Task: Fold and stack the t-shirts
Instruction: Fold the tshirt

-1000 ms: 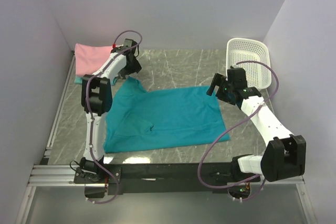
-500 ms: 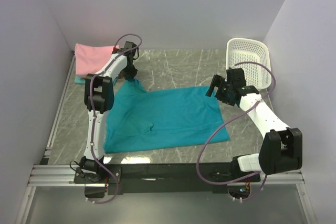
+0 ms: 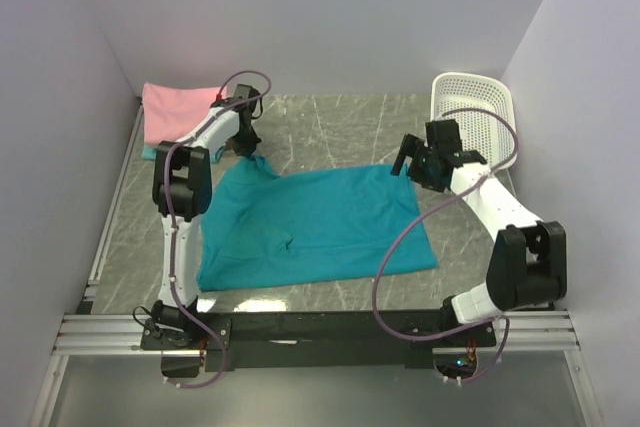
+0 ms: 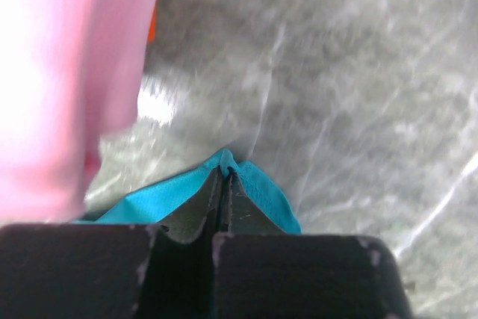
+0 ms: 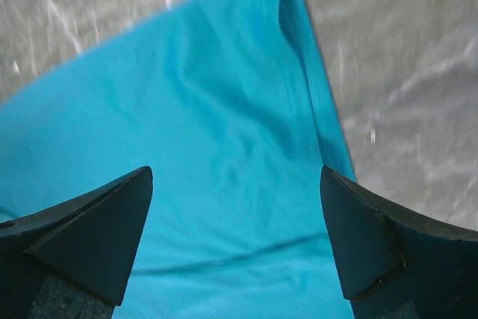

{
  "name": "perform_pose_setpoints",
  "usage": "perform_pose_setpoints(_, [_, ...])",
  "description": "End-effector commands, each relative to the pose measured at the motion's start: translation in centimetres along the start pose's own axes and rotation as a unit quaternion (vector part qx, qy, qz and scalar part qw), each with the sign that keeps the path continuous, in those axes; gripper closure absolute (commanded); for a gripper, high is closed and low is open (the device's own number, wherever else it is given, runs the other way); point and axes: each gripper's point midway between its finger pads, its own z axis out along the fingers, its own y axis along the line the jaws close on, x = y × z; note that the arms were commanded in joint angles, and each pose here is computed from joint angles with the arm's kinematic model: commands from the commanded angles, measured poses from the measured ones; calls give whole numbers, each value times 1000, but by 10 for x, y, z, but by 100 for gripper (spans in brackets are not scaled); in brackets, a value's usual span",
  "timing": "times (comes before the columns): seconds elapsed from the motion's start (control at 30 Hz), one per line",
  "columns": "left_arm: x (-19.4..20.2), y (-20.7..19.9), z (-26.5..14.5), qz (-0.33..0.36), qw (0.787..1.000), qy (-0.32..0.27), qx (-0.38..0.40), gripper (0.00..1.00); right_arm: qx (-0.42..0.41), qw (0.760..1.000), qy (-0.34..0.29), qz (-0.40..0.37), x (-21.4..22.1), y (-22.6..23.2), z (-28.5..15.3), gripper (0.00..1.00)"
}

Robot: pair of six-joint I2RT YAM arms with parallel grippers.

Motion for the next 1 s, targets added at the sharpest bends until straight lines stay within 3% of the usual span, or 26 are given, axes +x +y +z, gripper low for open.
perform_pose_setpoints(0.0, [-25, -17, -51, -2, 997, -46, 58, 100, 19, 998, -53, -11, -44, 16, 3, 1])
perform_pose_setpoints(0.43, [6, 3, -91, -10, 995, -45, 90, 100, 157, 987, -23, -11, -82, 3, 87, 8])
perform_pose_setpoints(0.97, [36, 19, -119, -24, 993, -39, 110, 100, 180, 984, 7, -17, -75, -3, 138, 19])
